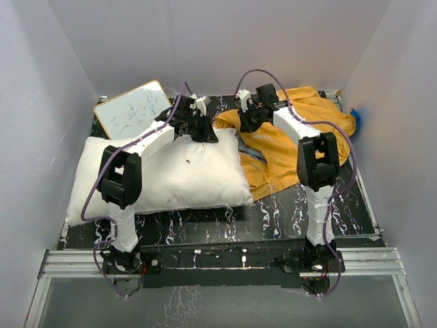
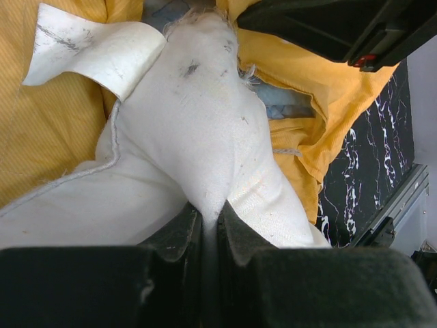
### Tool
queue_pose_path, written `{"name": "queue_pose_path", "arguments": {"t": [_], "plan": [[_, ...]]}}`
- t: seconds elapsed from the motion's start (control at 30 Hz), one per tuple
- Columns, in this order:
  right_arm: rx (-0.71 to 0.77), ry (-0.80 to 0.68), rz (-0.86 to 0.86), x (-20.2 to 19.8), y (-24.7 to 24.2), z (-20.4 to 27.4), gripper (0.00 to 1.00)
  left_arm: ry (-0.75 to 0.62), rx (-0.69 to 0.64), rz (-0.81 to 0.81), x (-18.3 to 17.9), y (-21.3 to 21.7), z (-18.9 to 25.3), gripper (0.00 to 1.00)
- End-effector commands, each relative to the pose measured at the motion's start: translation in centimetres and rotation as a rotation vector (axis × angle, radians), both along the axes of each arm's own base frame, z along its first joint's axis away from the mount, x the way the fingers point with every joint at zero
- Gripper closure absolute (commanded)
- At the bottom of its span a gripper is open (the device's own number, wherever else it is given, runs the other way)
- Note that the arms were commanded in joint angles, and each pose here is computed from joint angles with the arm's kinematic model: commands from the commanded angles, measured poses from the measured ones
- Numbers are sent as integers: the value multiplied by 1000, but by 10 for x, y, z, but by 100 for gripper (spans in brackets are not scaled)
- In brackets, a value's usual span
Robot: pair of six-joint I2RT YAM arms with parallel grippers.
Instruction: Put the pillow into the pillowcase
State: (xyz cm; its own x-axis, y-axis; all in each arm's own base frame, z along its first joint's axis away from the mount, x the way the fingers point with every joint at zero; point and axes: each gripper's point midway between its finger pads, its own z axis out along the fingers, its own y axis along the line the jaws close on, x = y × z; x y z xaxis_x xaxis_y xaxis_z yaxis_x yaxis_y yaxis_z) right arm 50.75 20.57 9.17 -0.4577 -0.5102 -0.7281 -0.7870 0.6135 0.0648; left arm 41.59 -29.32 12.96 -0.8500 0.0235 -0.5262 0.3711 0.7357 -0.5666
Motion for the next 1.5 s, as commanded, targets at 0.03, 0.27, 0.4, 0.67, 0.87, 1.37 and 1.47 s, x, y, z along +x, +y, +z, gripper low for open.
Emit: {"name": "queue_pose_path", "arguments": {"t": [0.03, 0.27, 0.4, 0.67, 0.87, 1.37, 1.47], "plan": [[82, -191, 60, 10, 9, 86, 92, -7, -1, -11, -3, 1, 14, 100], [146, -181, 194, -17, 20, 111, 92, -58, -1, -25, 19, -7, 28, 100], [156, -193, 234, -24, 22, 126, 92, -78, 8, -56, 30, -14, 34, 100], [151, -156, 266, -35, 21, 130, 92, -193, -93, -129, 23, -62, 74, 100], [127, -125, 296, -48, 15, 128, 92, -429, -66, -66, 36, -52, 116, 100], [175, -97, 322, -76, 11, 153, 92, -735, 41, 135, 85, -33, 105, 100], [164, -72, 298, -76, 8, 143, 92, -722, 18, 178, 101, -41, 99, 100]]}}
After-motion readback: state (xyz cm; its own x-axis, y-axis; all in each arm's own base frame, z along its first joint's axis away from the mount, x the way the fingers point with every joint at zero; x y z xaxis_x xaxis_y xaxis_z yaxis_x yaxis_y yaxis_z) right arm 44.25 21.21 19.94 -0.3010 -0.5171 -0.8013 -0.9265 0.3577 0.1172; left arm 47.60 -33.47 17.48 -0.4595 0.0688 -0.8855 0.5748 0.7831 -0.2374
